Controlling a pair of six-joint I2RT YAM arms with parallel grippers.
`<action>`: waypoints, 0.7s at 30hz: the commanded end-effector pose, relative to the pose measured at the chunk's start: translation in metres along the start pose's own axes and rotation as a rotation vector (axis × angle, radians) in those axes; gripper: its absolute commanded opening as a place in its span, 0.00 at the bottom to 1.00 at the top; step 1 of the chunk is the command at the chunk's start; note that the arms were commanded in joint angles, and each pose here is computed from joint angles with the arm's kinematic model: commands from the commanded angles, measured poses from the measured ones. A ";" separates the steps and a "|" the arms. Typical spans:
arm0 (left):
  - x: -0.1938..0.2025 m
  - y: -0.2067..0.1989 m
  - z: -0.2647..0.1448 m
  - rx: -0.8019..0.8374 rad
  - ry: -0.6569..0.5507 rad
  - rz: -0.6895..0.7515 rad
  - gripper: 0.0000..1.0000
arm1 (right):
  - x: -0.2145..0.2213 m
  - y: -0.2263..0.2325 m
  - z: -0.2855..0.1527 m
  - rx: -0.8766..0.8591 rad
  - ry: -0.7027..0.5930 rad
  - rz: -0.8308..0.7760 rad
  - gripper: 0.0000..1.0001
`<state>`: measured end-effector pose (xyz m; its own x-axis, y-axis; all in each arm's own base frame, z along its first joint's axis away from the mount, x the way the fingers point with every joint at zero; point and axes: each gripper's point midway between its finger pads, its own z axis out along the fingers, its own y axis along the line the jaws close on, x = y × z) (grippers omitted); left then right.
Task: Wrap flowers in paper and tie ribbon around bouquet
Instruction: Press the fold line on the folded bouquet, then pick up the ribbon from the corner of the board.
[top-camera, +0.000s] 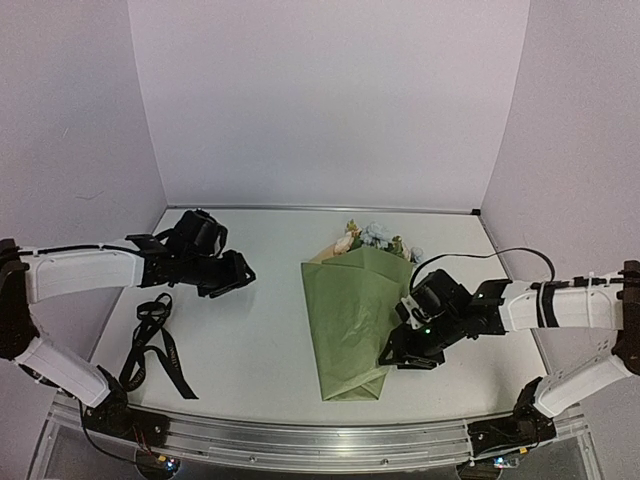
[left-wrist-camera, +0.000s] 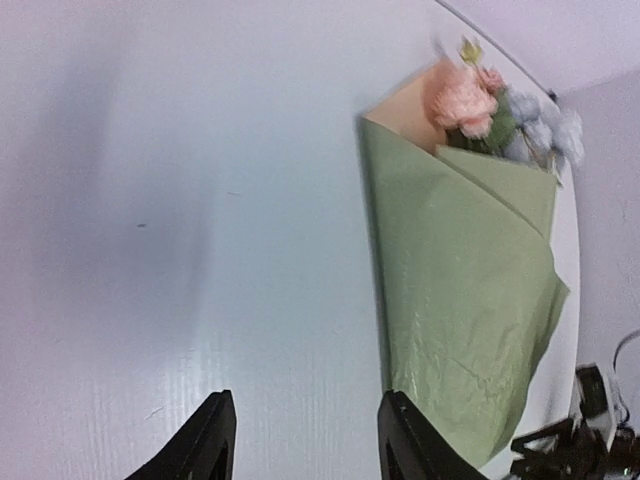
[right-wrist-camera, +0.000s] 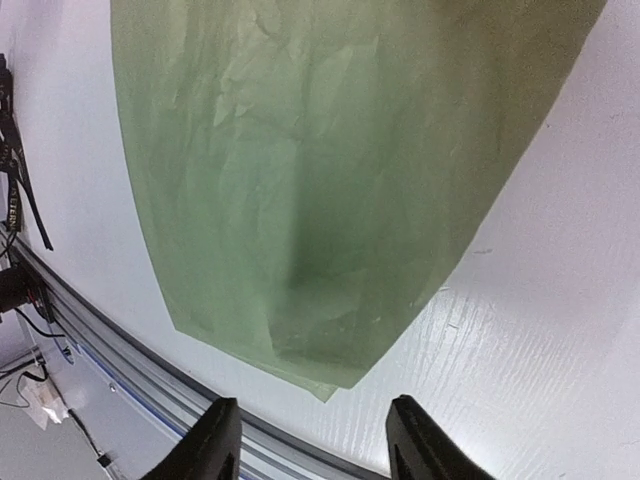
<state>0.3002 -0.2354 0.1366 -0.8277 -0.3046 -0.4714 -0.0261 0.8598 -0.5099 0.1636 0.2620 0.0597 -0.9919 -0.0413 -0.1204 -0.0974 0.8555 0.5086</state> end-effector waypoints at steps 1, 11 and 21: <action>-0.004 0.083 -0.035 -0.310 -0.153 -0.174 0.56 | 0.003 -0.015 -0.013 0.046 -0.051 -0.063 0.63; 0.025 0.192 -0.074 -0.607 -0.258 -0.454 0.64 | 0.000 -0.035 -0.047 0.118 -0.173 -0.185 0.84; 0.028 0.208 -0.047 -0.608 -0.246 -0.421 0.61 | -0.002 -0.056 -0.083 0.246 -0.248 -0.254 0.98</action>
<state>0.2274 -0.0419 0.0559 -0.5423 -0.6867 -0.4842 -0.6938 0.6910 -0.2029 0.1617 0.1958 0.0979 -0.9055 -0.1258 -0.4052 -0.2777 0.8978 0.3418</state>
